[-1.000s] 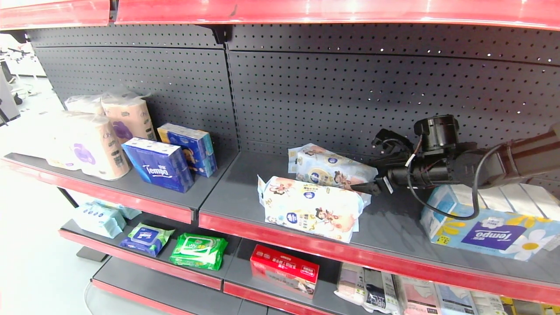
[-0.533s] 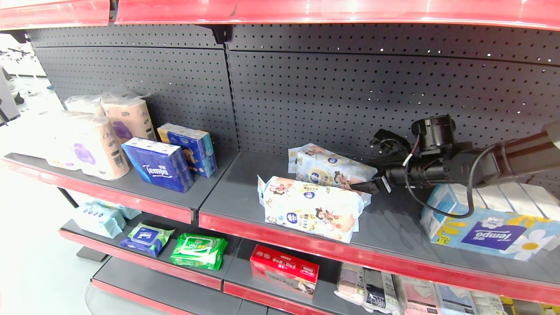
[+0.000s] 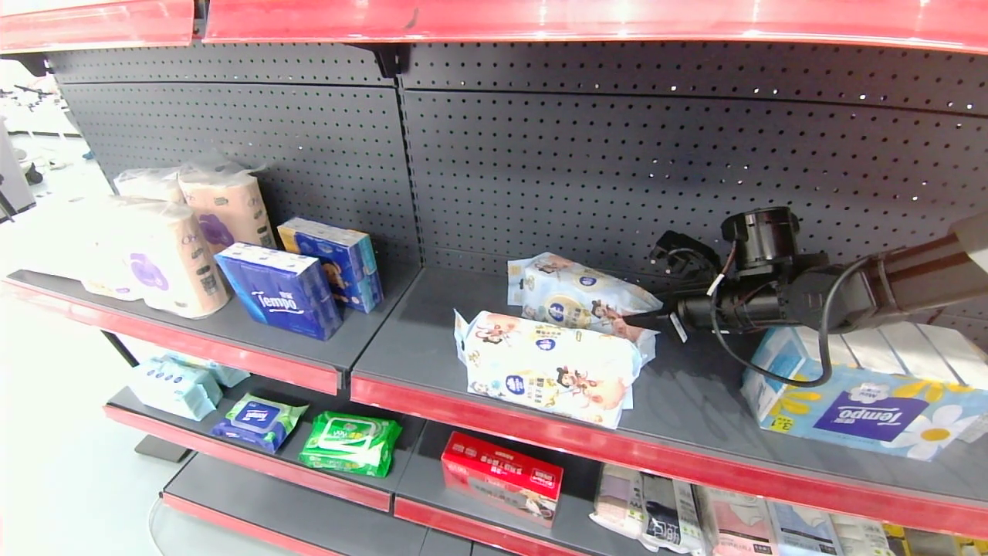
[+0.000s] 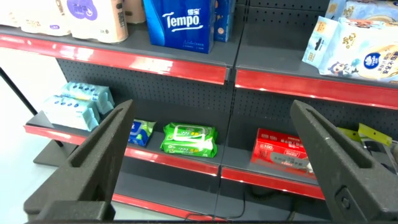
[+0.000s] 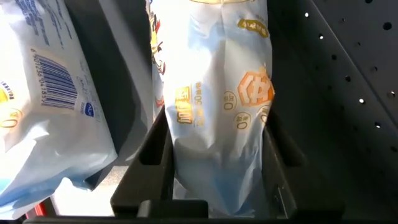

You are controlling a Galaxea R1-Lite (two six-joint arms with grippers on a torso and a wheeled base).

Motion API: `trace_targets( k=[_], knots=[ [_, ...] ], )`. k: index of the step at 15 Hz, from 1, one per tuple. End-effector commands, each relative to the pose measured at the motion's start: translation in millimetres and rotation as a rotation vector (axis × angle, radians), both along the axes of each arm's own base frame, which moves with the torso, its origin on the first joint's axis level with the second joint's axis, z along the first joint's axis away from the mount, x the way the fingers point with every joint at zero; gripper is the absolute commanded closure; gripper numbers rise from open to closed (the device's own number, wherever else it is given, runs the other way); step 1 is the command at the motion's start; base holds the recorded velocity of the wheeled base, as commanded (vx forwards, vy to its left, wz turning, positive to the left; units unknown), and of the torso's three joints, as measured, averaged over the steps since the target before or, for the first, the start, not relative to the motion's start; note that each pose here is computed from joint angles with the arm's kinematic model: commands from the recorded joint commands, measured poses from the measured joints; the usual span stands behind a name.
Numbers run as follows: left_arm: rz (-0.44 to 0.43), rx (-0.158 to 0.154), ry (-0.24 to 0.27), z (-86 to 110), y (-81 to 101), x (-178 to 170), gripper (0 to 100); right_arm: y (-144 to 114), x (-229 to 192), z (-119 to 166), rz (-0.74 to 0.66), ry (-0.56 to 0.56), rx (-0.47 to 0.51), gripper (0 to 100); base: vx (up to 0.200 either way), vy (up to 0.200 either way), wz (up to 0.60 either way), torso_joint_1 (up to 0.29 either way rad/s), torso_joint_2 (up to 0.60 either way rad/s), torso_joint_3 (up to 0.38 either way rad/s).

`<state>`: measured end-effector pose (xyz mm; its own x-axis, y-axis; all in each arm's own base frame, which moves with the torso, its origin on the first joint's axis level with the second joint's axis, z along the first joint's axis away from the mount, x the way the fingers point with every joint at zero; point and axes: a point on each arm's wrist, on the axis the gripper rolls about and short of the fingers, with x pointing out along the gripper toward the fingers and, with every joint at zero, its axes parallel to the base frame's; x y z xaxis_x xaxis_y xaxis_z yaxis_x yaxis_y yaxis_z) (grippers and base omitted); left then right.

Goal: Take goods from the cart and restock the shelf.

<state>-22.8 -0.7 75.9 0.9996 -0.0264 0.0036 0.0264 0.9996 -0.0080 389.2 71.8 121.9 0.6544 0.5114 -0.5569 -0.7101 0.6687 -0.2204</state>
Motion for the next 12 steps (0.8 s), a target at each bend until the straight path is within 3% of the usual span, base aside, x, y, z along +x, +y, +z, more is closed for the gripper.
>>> trace_targets(
  k=[1,12],
  knots=[
    [0.000,0.000,-0.001,0.1,0.0,0.0,0,0.7,0.5,-0.2,0.005,0.000,0.001,100,0.000,0.000,0.00,0.000,0.00,0.000],
    [0.000,0.000,-0.001,0.1,0.0,0.0,0,1.3,4.4,1.5,0.121,0.000,0.090,100,0.000,0.000,0.00,0.000,0.00,0.000]
  ],
)
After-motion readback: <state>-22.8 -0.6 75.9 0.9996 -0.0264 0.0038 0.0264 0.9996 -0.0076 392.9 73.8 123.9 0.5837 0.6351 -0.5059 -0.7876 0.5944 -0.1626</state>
